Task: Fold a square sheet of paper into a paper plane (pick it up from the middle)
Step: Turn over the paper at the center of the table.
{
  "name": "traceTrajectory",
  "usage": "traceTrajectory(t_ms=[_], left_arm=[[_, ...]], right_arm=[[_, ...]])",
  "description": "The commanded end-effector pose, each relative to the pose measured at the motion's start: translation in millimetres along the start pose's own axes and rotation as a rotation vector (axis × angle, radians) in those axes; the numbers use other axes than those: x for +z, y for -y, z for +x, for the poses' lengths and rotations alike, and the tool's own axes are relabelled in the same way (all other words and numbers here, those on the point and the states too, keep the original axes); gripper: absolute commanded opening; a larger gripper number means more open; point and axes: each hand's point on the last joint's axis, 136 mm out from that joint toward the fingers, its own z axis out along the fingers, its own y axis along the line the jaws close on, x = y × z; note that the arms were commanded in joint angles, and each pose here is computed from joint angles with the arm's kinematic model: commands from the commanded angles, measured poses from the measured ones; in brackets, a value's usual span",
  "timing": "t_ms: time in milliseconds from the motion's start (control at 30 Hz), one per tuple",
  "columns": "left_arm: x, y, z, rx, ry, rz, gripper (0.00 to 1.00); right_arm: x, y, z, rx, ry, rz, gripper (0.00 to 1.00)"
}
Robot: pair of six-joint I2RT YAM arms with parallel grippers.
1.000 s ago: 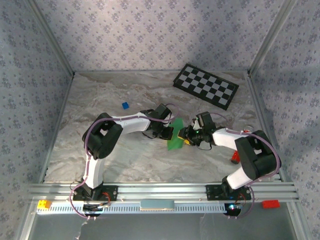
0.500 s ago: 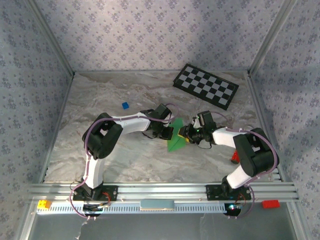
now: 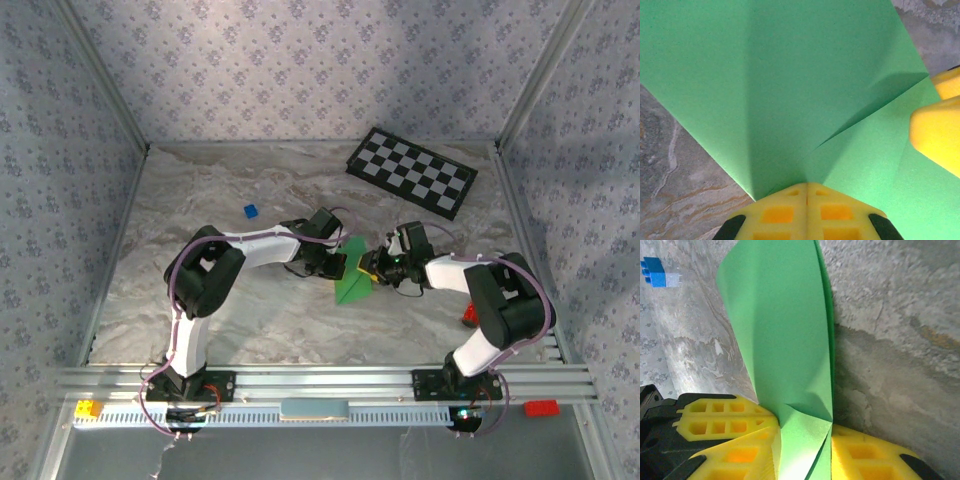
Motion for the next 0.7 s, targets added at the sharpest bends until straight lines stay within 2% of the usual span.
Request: traceTrajectory(t_ms=[0,433,667], left_arm=[[5.1,-19.1,26.6,-0.040,-0.086,-0.058,0.00],[3.8,-18.6,24.7,-0.040,-0.076,-0.056,0.01],[-2.1,-15.0,15.7,-0.029,-0.033,-0.054,0.09]], right_arm=[[2.5,8.1,0.8,0.027,-0.001,0.000,0.28],[7.5,15.6,3.5,0.013,0.007,-0.015,0.20],[6.7,12.5,1.2,0.001,0.018,-0.035,0.18]])
